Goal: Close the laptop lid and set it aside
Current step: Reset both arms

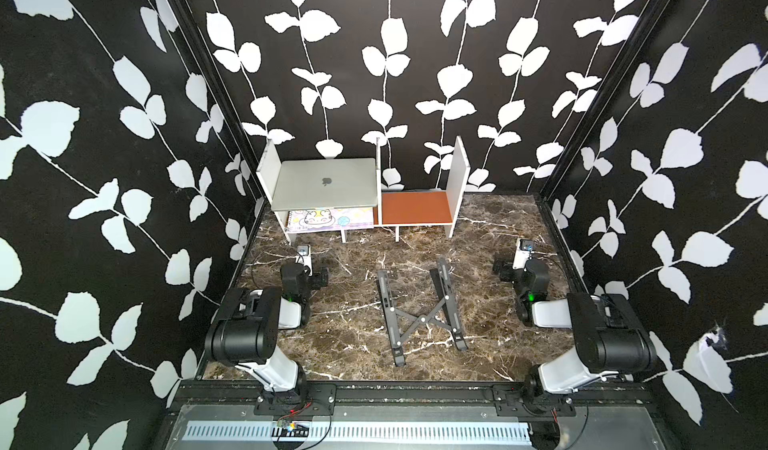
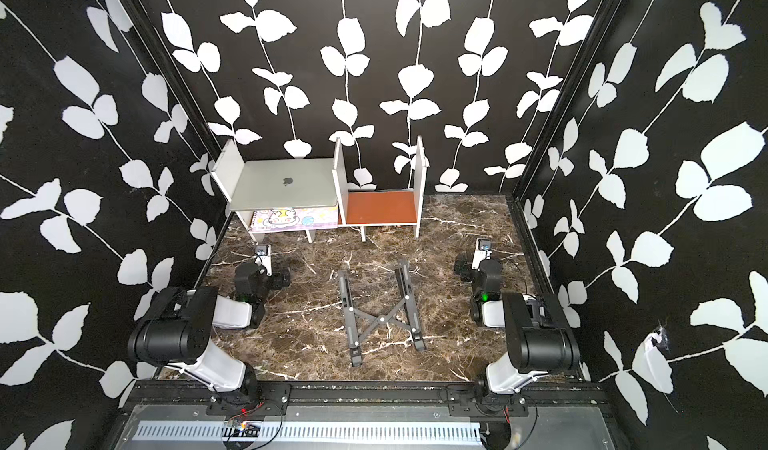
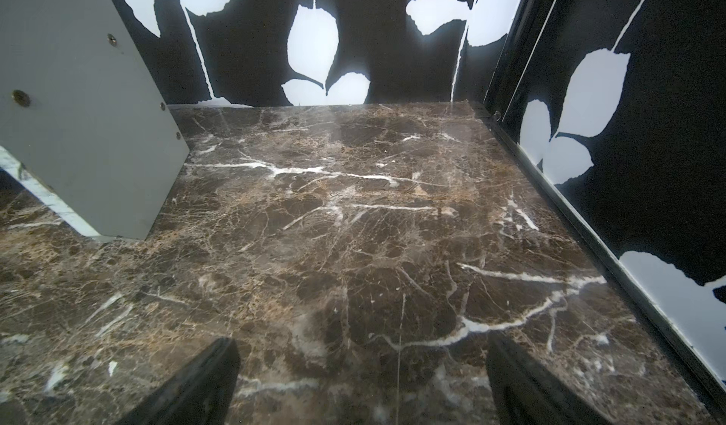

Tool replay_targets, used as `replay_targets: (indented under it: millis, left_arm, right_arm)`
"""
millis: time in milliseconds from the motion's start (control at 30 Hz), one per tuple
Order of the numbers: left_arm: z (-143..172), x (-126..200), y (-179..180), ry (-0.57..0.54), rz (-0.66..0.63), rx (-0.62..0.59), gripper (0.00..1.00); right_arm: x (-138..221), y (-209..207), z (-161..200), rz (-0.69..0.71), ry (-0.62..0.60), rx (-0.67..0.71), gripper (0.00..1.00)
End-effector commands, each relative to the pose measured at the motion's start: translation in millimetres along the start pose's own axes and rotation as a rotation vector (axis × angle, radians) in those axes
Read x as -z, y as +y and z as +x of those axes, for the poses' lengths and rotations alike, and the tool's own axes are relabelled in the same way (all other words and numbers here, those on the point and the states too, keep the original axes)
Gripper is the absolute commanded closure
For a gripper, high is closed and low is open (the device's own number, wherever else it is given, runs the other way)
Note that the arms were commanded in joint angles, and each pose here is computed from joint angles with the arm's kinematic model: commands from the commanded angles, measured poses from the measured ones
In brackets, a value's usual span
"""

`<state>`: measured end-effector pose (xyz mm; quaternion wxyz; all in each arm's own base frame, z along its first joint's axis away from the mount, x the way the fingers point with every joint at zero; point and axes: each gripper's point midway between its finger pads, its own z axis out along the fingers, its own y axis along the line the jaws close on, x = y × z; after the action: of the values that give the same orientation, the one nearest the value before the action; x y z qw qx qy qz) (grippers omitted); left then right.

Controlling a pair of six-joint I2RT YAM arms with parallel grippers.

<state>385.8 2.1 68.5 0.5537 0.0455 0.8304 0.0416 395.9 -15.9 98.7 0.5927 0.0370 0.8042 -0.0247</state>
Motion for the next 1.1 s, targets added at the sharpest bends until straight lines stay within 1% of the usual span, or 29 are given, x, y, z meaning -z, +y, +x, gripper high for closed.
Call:
replay_targets:
  millis: [0,67,233,400,500,567,667,700,733,800,833,867,1067]
  left_arm:
    - [-36,-3,-2,-0.093,0.025,0.002,0.01]
    - [-36,-3,-2,-0.106,0.023,0.002,0.01]
    - [-37,-4,-5,-0.105,0.045,-0.010,0.01]
    - [-38,-3,-16,-0.109,0.106,-0.033,0.01]
    - [-38,-2,-14,-0.120,0.093,-0.030,0.01]
    - [-38,6,-9,-0.158,0.059,-0.017,0.01]
    - [-36,31,-5,-0.269,0.024,-0.007,0.01]
    - [-34,35,-4,-0.273,0.021,-0.004,0.01]
    - [-32,34,-6,-0.252,0.031,-0.009,0.02]
    - [-39,32,-8,-0.281,0.041,-0.018,0.01]
    - [-36,31,-8,-0.279,0.041,-0.017,0.01]
    - [-34,31,-8,-0.267,0.038,-0.014,0.01]
    - [-34,33,-2,-0.275,0.006,-0.003,0.01]
  right_arm:
    - [-2,10,-21,-0.055,-0.064,0.018,0.00]
    - [-2,16,-20,-0.084,-0.055,0.027,0.00]
    - [-2,16,-20,-0.085,-0.055,0.027,0.00]
    - [-2,16,-21,-0.086,-0.058,0.027,0.00]
    - [-2,16,-21,-0.085,-0.059,0.027,0.00]
    - [-2,16,-20,-0.086,-0.056,0.027,0.00]
    - [-2,16,-21,-0.085,-0.059,0.027,0.00]
    - [-2,16,-21,-0.085,-0.060,0.027,0.00]
    - [-2,16,-21,-0.086,-0.059,0.027,0.00]
    - [-2,16,-21,-0.086,-0.059,0.027,0.00]
    - [-2,16,-21,-0.086,-0.059,0.027,0.00]
    - [-2,16,-20,-0.086,-0.058,0.027,0.00]
    - [-2,16,-20,-0.086,-0.058,0.027,0.00]
